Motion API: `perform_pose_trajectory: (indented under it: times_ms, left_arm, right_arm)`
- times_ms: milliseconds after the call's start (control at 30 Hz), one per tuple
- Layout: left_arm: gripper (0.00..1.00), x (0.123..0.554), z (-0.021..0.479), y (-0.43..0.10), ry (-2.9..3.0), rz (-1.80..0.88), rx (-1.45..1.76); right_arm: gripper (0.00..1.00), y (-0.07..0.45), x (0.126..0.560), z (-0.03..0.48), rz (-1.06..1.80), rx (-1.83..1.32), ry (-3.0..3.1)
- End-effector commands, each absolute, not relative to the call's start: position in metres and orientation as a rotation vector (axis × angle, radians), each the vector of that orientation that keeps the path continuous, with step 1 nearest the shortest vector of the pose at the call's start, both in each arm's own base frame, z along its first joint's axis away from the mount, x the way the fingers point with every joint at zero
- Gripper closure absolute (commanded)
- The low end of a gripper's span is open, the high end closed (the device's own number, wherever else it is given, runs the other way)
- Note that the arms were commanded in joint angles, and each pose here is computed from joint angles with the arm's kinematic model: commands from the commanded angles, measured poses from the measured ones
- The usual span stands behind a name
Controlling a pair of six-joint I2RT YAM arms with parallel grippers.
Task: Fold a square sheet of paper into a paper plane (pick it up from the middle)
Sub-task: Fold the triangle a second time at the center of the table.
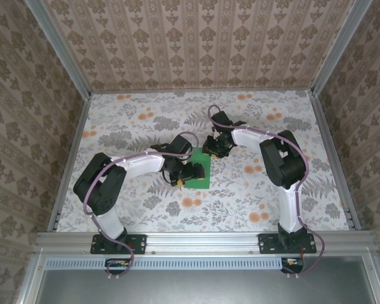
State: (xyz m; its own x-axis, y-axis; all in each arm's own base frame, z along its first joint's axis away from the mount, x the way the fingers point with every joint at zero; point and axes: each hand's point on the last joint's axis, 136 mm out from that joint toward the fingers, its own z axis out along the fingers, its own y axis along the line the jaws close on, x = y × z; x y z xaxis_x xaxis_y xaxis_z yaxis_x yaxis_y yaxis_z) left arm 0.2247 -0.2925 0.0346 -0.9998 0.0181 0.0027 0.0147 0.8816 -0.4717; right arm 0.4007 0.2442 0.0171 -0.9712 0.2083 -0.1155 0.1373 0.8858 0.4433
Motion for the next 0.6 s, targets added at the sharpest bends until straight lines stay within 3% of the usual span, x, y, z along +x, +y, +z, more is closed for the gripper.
perform_pose_trajectory:
  times_ms: [0, 233, 567]
  left_arm:
    - [0.14, 0.209, 0.032, -0.278, -3.038, 0.629, 0.005]
    - [0.14, 0.207, 0.034, -0.285, -3.028, 0.655, -0.006]
    - [0.19, 0.221, 0.046, -0.291, -2.976, 0.938, 0.107]
  right_arm:
    - [0.66, 0.212, 0.374, -0.036, 0.456, 0.361, 3.039]
    - [0.66, 0.212, 0.374, -0.037, 0.454, 0.359, 3.041]
    - [0.66, 0.213, 0.374, -0.036, 0.464, 0.356, 3.043]
